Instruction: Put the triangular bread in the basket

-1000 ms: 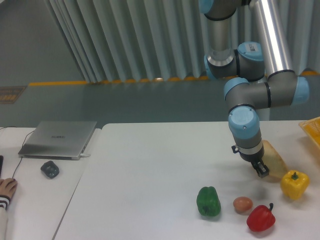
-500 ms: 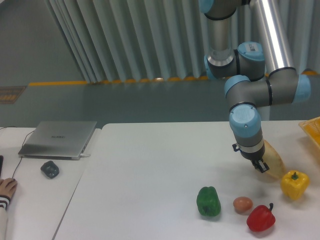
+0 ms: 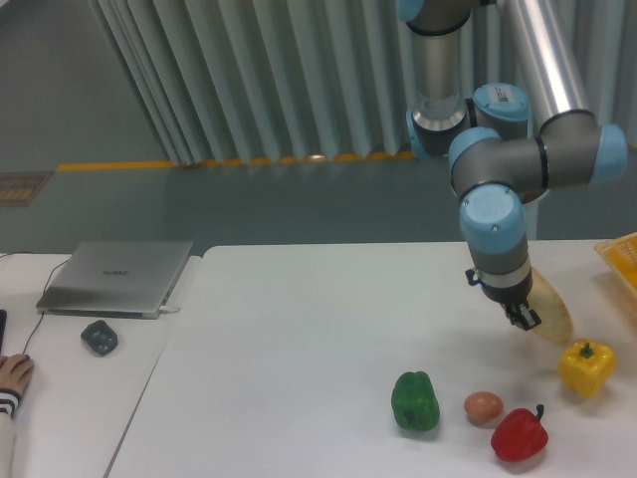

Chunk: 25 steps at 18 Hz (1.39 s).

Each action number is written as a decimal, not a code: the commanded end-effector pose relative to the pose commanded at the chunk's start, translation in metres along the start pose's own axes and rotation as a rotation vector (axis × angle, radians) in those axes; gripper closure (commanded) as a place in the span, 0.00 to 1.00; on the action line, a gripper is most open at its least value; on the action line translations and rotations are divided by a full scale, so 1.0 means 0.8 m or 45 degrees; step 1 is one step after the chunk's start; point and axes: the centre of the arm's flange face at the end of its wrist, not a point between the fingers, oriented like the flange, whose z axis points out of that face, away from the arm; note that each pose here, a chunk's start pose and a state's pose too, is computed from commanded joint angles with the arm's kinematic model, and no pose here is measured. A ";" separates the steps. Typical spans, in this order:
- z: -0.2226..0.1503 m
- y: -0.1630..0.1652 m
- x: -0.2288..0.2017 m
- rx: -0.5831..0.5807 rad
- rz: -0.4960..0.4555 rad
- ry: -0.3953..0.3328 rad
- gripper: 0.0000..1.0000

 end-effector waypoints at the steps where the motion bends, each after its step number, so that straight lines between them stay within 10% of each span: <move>1: -0.008 0.011 -0.003 0.003 0.006 0.002 0.98; 17: -0.008 0.264 -0.100 0.070 0.396 -0.043 0.97; 25: 0.015 0.337 -0.119 0.086 0.437 -0.069 0.76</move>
